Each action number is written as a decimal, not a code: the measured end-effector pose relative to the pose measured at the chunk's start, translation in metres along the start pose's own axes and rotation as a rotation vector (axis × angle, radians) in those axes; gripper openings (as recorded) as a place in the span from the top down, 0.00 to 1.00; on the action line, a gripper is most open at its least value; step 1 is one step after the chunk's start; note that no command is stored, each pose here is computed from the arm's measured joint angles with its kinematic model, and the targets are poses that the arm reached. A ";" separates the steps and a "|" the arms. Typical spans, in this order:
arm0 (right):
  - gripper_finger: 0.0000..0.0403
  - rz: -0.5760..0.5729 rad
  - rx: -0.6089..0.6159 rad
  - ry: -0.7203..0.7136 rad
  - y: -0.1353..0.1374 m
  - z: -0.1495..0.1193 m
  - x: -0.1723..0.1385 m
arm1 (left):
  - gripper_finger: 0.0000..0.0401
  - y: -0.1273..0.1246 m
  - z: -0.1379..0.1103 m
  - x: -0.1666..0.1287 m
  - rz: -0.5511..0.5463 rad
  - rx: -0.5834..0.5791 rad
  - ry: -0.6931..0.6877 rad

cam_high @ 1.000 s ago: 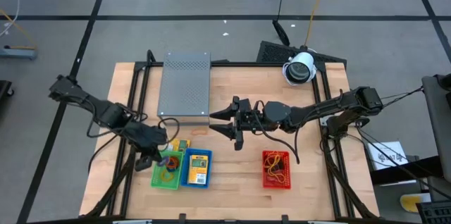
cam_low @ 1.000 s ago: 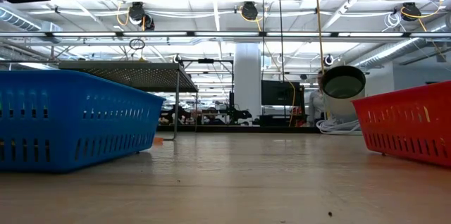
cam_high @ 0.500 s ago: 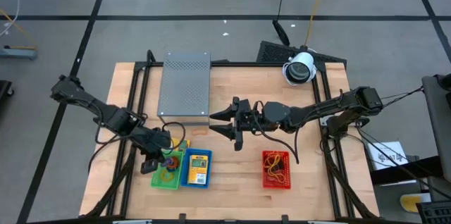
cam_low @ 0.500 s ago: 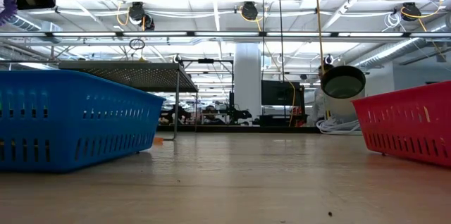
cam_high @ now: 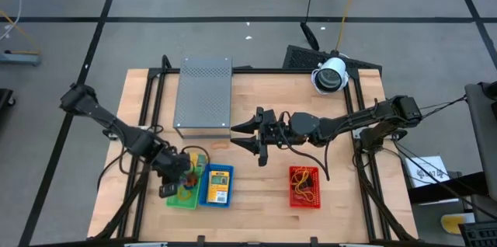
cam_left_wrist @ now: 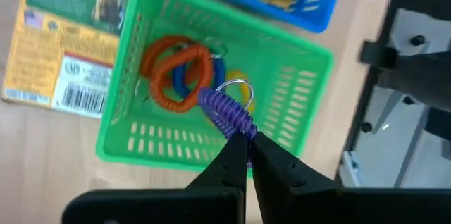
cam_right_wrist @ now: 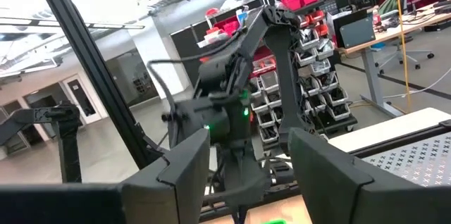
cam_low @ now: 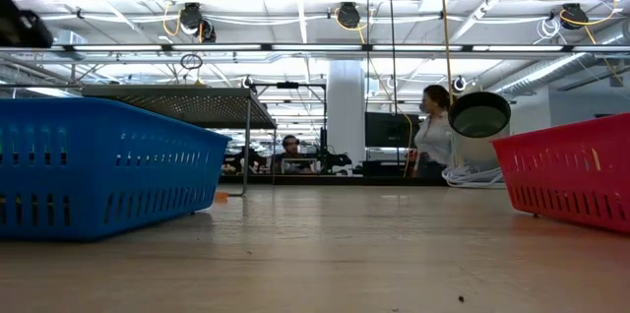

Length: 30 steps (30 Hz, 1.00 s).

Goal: Pick & Place Office Desk Supplies
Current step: Put the purple spring rubberband into the green bin, then put the crayon into the blue bin

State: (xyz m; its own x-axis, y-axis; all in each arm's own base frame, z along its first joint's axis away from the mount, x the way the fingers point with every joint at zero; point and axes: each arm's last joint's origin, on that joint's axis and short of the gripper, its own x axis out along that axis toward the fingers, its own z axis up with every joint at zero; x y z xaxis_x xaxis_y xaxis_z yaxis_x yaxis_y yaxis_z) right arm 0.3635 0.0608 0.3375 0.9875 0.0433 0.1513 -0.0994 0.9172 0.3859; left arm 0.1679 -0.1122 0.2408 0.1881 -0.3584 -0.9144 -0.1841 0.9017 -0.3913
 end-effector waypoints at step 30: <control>0.55 0.000 0.000 0.001 0.000 0.000 0.000 | 0.42 0.013 -0.010 0.038 -0.030 -0.177 -0.037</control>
State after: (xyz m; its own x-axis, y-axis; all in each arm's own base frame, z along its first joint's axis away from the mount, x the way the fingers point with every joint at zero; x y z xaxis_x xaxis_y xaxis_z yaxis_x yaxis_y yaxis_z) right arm 0.3635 0.0608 0.3372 0.9877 0.0438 0.1504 -0.0994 0.9172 0.3858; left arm 0.1634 -0.1164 0.1995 0.2310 -0.3719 -0.8991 -0.3446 0.8329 -0.4330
